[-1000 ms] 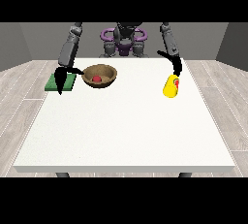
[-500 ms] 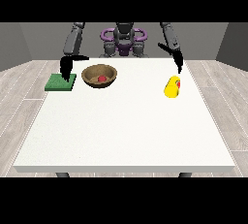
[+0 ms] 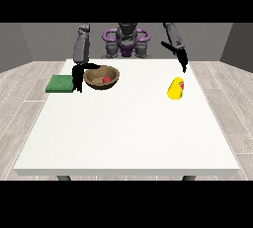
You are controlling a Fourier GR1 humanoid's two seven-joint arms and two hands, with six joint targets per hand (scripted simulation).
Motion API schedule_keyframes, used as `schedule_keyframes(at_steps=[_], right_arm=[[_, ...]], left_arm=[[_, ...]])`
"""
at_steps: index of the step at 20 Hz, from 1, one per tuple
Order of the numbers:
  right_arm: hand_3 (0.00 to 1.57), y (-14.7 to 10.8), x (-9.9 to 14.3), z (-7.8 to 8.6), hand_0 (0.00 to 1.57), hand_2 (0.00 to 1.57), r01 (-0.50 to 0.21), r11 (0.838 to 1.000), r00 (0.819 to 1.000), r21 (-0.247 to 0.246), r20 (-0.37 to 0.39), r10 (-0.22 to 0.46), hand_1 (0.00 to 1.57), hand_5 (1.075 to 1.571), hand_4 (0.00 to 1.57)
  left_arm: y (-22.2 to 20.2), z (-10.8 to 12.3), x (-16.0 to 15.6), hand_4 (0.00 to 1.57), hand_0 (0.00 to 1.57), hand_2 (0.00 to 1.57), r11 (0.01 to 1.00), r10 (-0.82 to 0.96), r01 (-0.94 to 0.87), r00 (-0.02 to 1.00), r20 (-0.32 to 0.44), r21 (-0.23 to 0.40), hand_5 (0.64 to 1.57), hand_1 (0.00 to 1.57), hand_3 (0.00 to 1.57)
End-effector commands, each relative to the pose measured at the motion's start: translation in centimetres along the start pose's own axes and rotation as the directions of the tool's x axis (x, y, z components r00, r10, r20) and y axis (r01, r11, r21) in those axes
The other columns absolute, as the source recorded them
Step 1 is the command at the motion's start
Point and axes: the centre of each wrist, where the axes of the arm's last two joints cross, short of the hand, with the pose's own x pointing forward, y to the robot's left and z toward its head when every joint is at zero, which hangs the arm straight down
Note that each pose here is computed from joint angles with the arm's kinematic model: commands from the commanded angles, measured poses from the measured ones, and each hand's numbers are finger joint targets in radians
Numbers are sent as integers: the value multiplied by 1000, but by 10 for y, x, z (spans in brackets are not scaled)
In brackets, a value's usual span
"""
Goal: Pick the cup and pour the ball into the bowl, then pick the bowl and place it on the pad
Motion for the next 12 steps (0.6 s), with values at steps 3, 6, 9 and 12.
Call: schedule_keyframes(at_steps=[3,6,9,12], right_arm=[[0,-4,-11,4,0,0,35,995,999,-91,6,-34,0,1569,0],[0,-3,-20,11,0,0,0,988,993,-156,-116,-19,0,1551,467],[1571,-24,-26,29,1571,1571,-373,923,913,-92,-211,348,1571,1532,1013],[1571,-72,-15,54,1571,1571,-630,771,770,-90,-193,608,1571,1559,1200]], left_arm=[[13,-12,27,0,0,0,998,-1,4,998,62,-59,694,0,0],[10,-13,21,0,0,0,1000,-8,10,996,87,-28,683,0,0],[-9,-36,42,0,0,0,994,18,1,984,179,-107,701,0,0],[-6,-46,54,0,0,0,991,20,11,972,232,-133,714,0,0]])
